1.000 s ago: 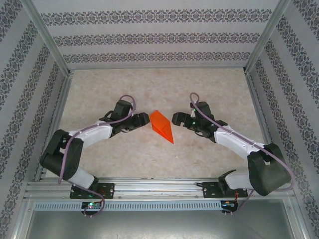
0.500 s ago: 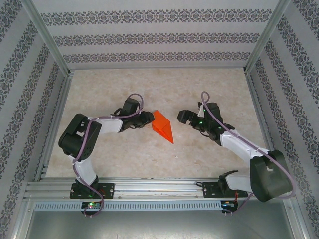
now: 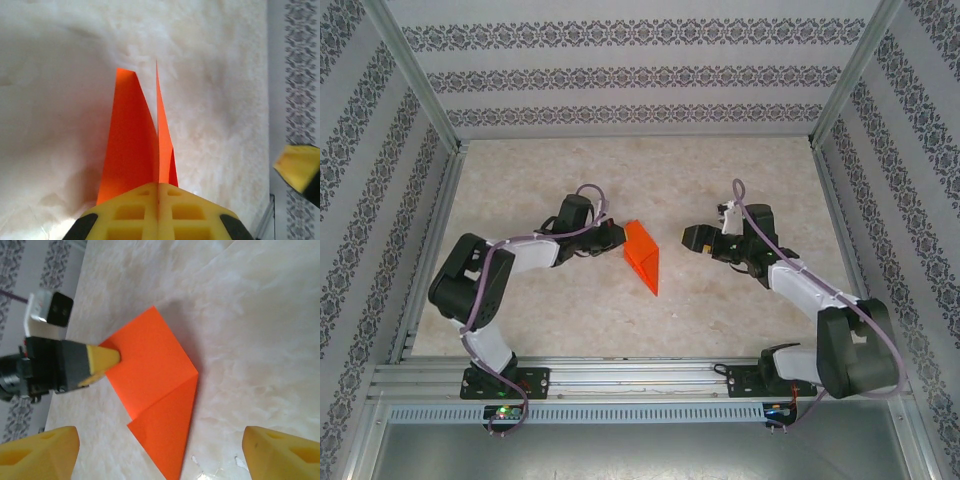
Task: Fold a paper plane with a square sheet of paper (fold left side to right side)
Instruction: Rotate the paper at the center of the table.
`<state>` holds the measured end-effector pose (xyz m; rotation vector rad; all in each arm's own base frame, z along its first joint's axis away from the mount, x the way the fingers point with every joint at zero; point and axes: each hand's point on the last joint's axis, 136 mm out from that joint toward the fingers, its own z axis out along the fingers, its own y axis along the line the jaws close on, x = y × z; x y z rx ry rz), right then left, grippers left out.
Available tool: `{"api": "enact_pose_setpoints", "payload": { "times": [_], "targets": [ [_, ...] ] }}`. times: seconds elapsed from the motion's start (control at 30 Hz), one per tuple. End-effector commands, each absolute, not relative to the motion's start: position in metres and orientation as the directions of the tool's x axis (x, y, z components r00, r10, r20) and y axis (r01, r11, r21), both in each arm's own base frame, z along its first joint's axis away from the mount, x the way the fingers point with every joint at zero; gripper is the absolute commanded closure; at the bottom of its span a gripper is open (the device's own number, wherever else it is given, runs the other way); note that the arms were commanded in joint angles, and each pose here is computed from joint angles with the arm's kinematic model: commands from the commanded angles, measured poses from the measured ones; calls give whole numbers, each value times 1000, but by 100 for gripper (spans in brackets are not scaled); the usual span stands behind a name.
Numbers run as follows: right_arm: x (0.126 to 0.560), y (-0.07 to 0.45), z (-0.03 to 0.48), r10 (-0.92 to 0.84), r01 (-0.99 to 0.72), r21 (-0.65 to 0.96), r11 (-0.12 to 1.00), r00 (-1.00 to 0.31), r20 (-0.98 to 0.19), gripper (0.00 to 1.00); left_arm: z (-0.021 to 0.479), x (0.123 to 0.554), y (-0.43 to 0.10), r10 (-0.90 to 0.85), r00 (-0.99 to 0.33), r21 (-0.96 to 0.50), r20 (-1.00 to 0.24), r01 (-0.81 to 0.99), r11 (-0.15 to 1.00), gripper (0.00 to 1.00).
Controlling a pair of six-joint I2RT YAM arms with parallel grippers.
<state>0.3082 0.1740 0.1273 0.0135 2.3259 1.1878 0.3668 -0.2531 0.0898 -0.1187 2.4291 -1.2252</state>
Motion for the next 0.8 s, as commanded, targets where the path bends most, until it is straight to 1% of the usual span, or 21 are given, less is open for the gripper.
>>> {"api": "enact_pose_setpoints", "payload": {
  "times": [0.0,0.1,0.17,0.3,0.4,0.5,0.6,0.67,0.77],
  "targets": [
    [302,192,137,118,-368,763,531,-860,-497,15,122,350,-256,-128,-878,-778,-461,330,535,100],
    [302,204,129,71,-401,768,499,-864,-498,14,133,329,-259,-28,-859,-761,-511,438,478,100],
    [301,215,127,37,-431,777,459,-864,-501,13,140,316,-262,22,-848,-760,-529,485,432,100],
    [299,239,121,-20,-465,796,388,-867,-497,12,145,305,-267,67,-845,-775,-531,516,366,100],
    [298,255,120,-53,-480,805,348,-868,-495,14,141,303,-269,80,-853,-786,-515,508,352,100],
    [297,265,122,-79,-485,816,315,-870,-487,21,136,304,-269,84,-862,-791,-500,494,361,100],
    [298,270,126,-89,-480,829,288,-875,-476,33,129,306,-267,82,-870,-790,-487,478,384,100],
    [300,269,129,-85,-482,827,289,-873,-480,40,124,307,-265,86,-874,-783,-478,468,409,100],
    [304,267,133,-76,-483,824,296,-872,-484,48,117,307,-263,93,-878,-774,-470,460,436,100]
  ]
}}
